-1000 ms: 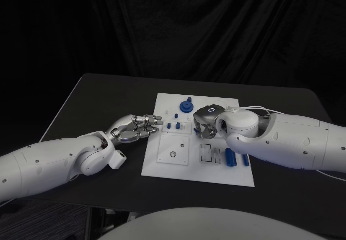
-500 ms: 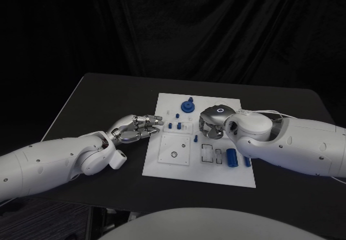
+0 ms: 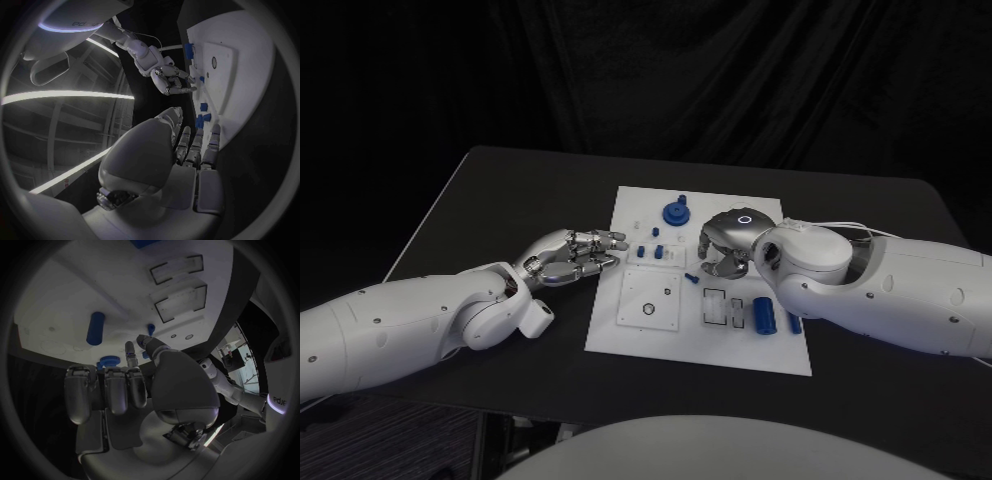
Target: Assemble the parts on the task board
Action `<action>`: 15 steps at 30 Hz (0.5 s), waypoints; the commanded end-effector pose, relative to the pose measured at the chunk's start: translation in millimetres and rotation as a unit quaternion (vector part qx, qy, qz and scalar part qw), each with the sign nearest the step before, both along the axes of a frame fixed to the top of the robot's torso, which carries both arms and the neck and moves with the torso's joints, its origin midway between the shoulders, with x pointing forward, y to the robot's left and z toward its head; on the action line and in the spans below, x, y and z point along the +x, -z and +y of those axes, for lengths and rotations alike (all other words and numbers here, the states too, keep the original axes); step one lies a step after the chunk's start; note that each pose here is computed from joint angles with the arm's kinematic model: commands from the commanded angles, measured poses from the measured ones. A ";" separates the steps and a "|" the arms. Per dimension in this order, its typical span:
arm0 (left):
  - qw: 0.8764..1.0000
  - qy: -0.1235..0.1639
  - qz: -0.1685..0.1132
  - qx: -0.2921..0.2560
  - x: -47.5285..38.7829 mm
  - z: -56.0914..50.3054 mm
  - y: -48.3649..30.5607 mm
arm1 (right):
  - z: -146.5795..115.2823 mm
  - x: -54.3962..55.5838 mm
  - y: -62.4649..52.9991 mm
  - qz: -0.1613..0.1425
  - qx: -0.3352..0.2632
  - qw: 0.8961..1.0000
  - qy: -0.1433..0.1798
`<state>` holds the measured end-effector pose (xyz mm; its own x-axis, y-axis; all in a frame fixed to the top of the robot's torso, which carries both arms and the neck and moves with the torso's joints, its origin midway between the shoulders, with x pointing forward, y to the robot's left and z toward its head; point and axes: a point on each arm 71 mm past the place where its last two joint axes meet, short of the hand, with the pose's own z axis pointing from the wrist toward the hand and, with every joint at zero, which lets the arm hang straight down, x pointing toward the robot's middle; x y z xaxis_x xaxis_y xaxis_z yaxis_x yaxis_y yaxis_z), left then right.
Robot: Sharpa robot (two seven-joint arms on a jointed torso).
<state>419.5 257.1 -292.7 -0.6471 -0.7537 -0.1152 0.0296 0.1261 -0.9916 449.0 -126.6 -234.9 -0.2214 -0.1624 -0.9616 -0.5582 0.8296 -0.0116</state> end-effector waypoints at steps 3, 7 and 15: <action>1.000 0.003 0.000 -0.009 -1.2 -1.0 -0.6 | 1.5 -2.9 -2.4 -0.001 0.010 1.000 -0.012; 1.000 0.003 0.000 -0.009 -1.4 -0.8 -0.7 | 2.8 -5.5 -2.6 0.005 0.014 1.000 -0.020; 1.000 0.003 0.000 -0.009 -1.6 -0.7 -0.7 | 3.9 -9.4 0.4 0.017 0.012 0.999 -0.034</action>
<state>419.0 258.0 -292.6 -0.6466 -0.7542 -0.1148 0.0284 0.1265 -0.9916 442.0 -124.5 -234.1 -0.2352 -0.1533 -0.9598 -0.5919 0.8059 0.0164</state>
